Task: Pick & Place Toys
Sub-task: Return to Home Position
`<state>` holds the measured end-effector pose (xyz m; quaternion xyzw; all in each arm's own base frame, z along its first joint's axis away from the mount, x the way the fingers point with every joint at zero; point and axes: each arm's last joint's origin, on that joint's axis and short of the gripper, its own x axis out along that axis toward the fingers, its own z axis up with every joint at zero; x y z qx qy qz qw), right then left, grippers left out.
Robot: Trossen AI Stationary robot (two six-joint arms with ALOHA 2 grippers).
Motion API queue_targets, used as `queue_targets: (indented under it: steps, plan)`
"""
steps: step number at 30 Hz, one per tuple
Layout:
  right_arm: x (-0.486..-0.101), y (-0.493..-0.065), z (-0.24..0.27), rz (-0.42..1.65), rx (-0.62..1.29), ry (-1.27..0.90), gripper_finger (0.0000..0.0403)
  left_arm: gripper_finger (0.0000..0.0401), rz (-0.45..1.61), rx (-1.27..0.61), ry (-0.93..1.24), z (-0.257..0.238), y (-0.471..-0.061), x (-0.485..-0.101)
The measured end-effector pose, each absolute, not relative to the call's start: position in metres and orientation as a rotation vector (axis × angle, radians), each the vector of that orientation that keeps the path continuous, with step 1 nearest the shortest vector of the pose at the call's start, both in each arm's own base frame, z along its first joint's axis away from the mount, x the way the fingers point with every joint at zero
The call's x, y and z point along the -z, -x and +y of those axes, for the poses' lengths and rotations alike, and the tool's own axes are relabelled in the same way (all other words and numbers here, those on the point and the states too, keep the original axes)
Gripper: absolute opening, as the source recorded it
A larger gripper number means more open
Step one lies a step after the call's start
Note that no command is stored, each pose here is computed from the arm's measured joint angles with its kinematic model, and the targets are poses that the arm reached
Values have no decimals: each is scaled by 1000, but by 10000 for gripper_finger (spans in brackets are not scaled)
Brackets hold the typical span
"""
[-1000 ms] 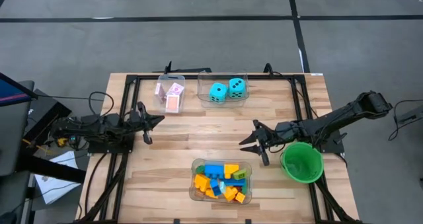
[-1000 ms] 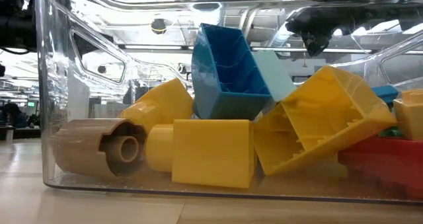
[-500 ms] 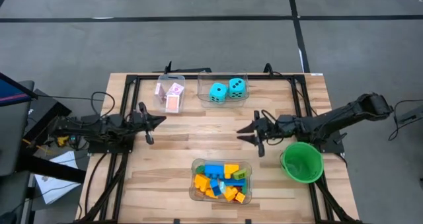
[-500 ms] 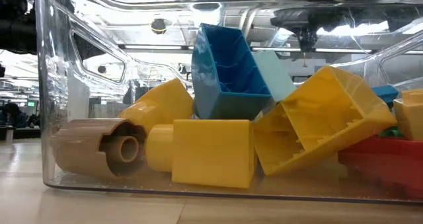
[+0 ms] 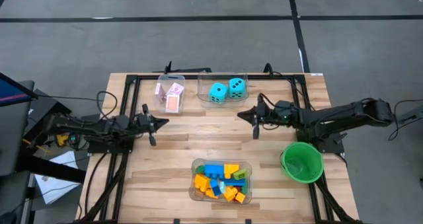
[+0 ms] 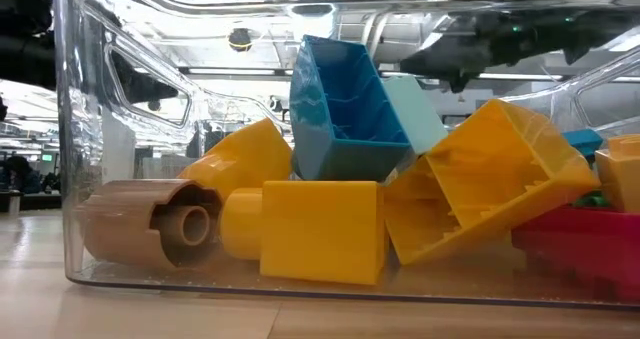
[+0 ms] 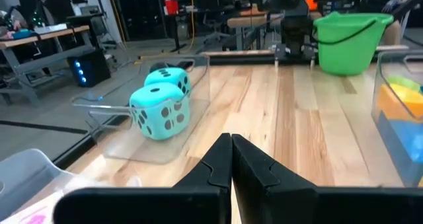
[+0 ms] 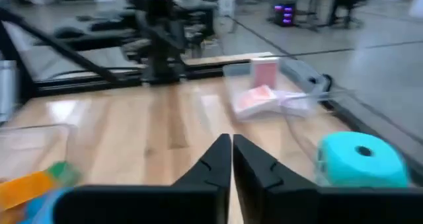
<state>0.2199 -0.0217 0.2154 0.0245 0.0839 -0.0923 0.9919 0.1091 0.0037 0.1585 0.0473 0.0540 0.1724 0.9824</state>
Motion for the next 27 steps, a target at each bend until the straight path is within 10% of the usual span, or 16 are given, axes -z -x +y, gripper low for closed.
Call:
queue_targets:
  steps: [27]
  plan:
    - [-175, -97, 0, -93, -94, -62, 0, 0, 197, -339, -117, 3, -114, -150]
